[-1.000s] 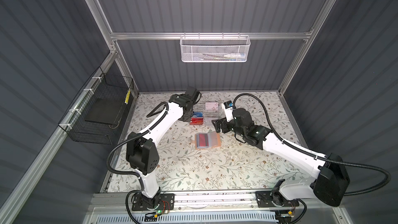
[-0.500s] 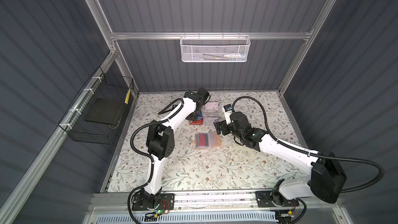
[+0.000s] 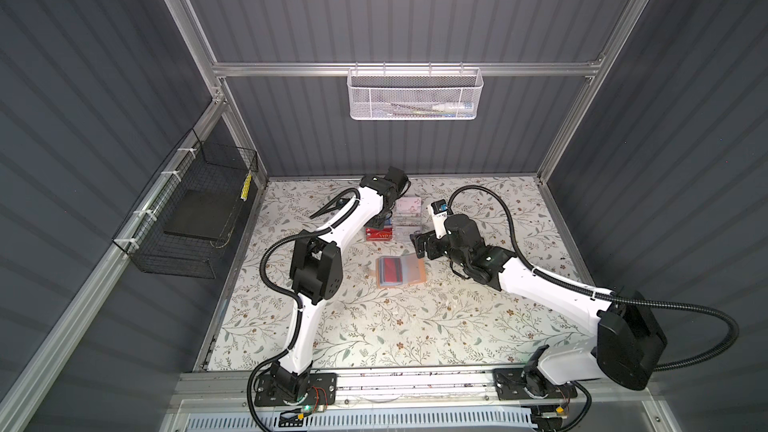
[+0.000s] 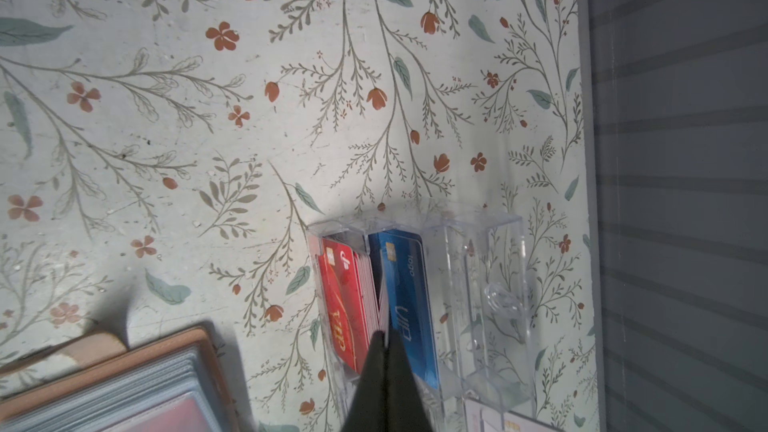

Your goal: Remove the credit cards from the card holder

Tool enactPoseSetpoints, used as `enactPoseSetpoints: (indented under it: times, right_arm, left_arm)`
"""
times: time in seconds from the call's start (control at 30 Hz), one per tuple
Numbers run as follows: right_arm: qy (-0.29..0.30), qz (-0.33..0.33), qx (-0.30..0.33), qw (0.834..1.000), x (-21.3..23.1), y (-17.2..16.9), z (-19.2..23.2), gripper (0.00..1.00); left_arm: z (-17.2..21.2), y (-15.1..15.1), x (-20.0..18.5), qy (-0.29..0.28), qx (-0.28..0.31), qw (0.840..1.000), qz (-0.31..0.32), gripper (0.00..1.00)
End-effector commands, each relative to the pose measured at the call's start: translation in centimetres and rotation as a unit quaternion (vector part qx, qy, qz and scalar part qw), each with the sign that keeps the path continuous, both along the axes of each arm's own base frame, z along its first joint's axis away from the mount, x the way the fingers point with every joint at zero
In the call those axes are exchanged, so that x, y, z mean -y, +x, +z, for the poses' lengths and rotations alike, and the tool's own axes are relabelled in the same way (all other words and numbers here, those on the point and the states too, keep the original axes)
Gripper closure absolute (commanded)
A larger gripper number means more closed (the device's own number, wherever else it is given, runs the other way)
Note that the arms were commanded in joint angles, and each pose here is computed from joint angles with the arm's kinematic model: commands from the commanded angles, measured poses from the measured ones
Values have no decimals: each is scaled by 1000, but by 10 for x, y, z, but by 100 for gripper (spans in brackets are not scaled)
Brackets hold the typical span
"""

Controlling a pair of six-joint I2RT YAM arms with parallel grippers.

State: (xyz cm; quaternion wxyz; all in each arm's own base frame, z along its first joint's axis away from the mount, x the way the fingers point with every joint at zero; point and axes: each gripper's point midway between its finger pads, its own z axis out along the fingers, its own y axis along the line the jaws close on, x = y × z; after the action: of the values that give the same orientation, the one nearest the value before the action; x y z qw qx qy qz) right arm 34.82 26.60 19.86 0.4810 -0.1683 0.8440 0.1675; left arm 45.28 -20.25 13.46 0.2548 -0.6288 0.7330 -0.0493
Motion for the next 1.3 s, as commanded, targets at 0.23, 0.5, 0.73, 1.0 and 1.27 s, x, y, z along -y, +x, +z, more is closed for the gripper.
enactPoseSetpoints:
  times: [0.23, 0.5, 0.73, 1.0, 1.27]
  right_arm:
    - [13, -5, 2, 1000, 7, 0, 2, 1]
    - [18, 0, -3, 1000, 4, 0, 1, 1]
    - [19, 0, -4, 1000, 5, 0, 1, 1]
    - [23, 4, -5, 1000, 4, -2, 2, 1]
    - [31, 9, -6, 999, 2, -4, 5, 1]
  left_arm:
    - [-10, 16, 5, 13, 21, 1000, 13, 100]
    - [-10, 18, 4, 11, 32, 999, 20, 100]
    - [-19, 19, 5, 7, 29, 999, 22, 100]
    - [-24, 16, 4, 6, 27, 999, 27, 100]
    - [-27, 14, 3, 9, 24, 999, 25, 100]
